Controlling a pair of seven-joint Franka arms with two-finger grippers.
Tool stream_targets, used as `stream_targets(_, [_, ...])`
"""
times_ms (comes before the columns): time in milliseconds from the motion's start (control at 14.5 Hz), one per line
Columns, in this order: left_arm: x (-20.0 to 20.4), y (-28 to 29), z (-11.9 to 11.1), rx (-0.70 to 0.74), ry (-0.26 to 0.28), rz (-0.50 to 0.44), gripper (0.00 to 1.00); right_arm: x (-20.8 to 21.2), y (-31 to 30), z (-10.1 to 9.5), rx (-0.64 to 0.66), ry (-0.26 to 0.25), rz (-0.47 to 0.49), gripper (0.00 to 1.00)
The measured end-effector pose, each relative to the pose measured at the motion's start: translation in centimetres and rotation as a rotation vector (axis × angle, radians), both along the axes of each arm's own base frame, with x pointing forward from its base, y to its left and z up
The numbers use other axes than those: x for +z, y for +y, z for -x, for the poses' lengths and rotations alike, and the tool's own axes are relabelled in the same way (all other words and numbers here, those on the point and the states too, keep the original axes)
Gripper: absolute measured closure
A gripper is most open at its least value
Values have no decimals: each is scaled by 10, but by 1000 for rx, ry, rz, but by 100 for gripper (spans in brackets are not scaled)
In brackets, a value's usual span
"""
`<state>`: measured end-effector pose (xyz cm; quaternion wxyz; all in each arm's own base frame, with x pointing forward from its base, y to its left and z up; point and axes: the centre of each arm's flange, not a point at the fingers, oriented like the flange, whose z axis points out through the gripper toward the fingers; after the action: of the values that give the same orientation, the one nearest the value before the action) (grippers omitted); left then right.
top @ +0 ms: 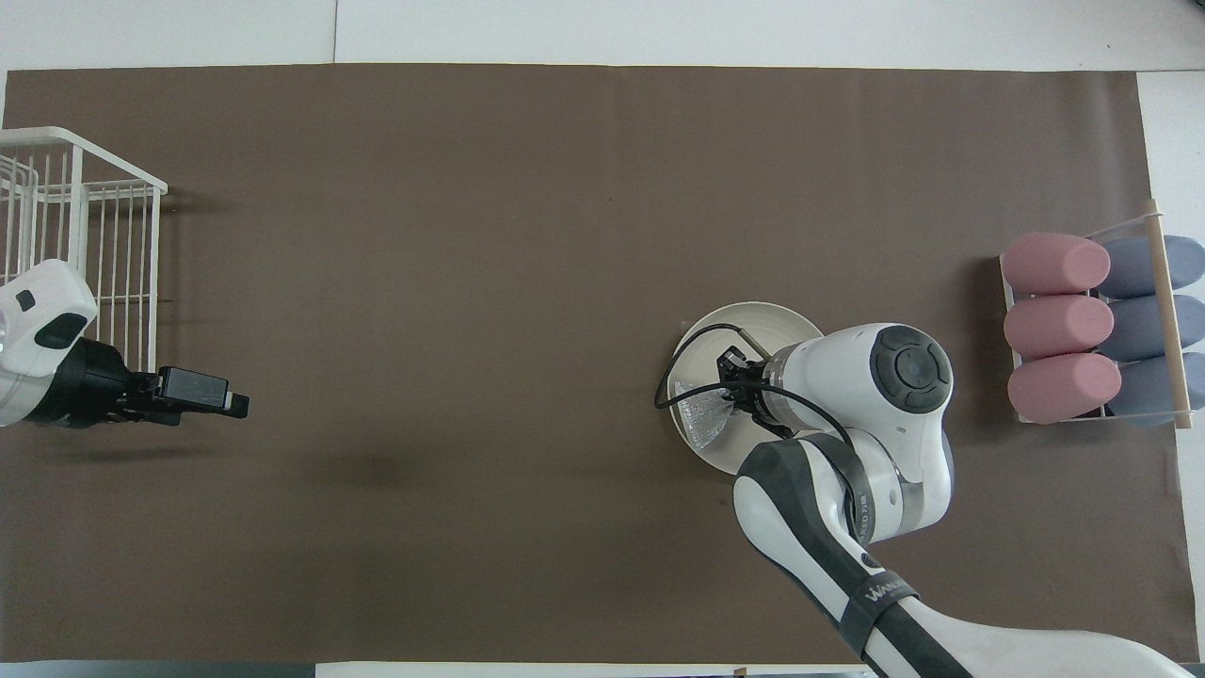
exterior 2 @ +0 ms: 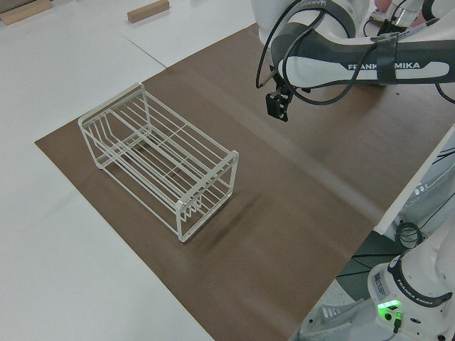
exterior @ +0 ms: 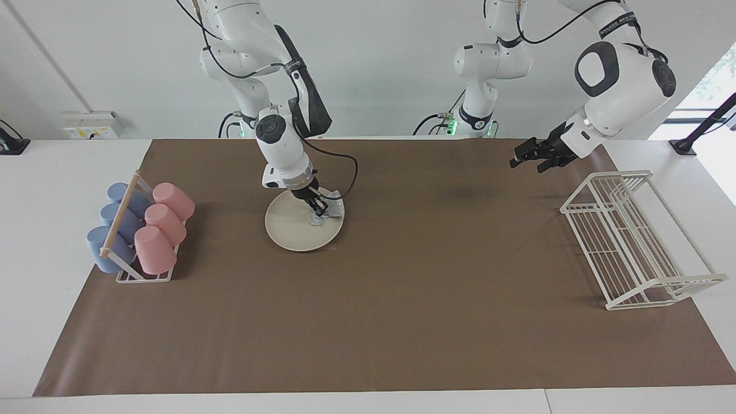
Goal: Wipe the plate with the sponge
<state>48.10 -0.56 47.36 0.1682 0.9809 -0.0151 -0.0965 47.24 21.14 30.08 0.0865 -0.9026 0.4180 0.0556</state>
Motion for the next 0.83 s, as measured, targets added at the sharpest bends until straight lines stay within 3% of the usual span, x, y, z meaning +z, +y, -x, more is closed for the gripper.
stream_targets(207, [0, 0, 0, 1, 0, 0, 0, 4, 1, -3, -37, 6, -3, 93])
stream_targets(344, [0, 0, 0, 3, -1, -1, 0, 19, 10, -9, -74, 46, -5, 93])
stream_targets(551, [0, 0, -1, 5, -5, -2, 0, 65, 43, -17, -129, 93, -13, 93])
stream_targets(827, [0, -8, -1, 43, 13, -14, 0, 135, 78, -5, -165, 116, -3, 93])
